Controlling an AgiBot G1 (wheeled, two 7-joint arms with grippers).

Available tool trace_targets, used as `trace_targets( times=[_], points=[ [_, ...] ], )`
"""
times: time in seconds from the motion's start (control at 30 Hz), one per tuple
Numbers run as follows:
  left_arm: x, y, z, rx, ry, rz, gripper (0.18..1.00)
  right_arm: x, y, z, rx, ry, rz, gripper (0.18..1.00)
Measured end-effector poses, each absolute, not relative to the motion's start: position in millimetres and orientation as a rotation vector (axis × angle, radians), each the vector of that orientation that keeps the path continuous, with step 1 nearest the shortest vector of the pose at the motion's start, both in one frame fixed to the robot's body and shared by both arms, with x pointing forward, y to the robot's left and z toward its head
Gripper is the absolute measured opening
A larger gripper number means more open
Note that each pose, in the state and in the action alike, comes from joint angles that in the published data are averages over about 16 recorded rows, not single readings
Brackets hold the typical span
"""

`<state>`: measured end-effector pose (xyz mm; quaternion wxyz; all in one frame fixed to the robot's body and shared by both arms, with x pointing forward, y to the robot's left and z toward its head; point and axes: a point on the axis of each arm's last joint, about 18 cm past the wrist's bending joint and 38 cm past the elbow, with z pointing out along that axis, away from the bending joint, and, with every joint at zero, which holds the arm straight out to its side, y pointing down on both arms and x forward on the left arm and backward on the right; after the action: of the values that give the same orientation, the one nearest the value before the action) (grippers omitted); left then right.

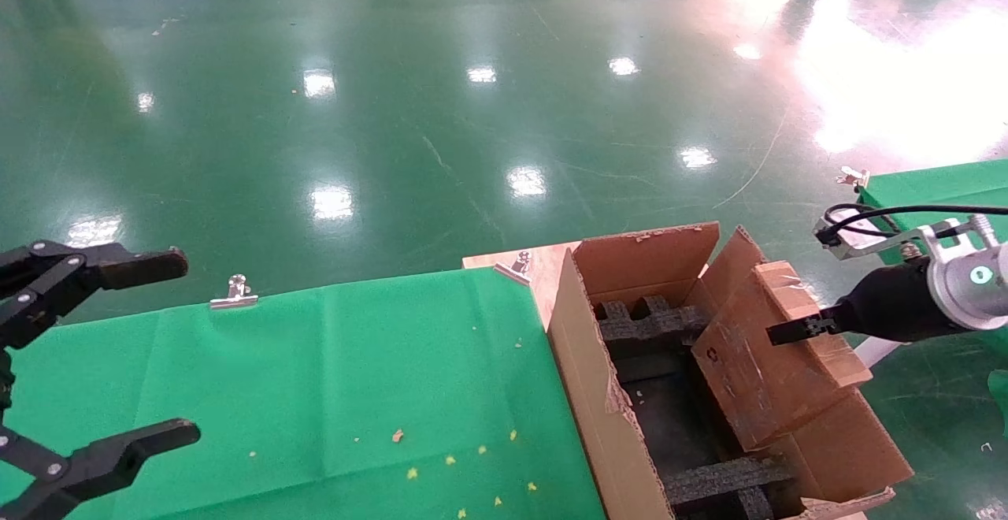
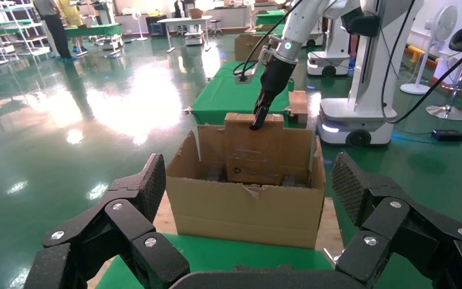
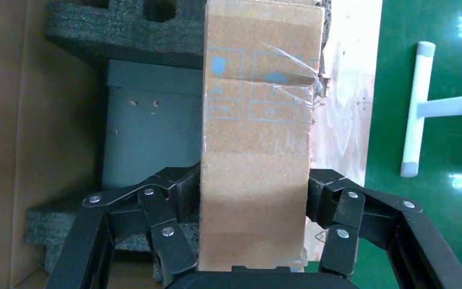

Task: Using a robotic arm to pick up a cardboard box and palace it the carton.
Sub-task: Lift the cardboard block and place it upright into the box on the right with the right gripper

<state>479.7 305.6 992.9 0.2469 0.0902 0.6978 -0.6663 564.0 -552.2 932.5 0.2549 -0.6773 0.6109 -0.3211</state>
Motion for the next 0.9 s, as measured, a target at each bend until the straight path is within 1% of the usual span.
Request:
trace_targets(
  times=[0.3, 0.9],
  points=[
    [479.7, 305.6, 992.9, 0.246, 1.903, -1.817, 1.0, 578.0, -542.0, 919.4, -1.837, 1.689, -0.895, 0.303],
    [479.7, 305.6, 992.9, 0.246, 1.903, -1.817, 1.0, 612.3, -531.6, 877.2, -1.857, 1.69, -0.902, 0.302]
  ],
)
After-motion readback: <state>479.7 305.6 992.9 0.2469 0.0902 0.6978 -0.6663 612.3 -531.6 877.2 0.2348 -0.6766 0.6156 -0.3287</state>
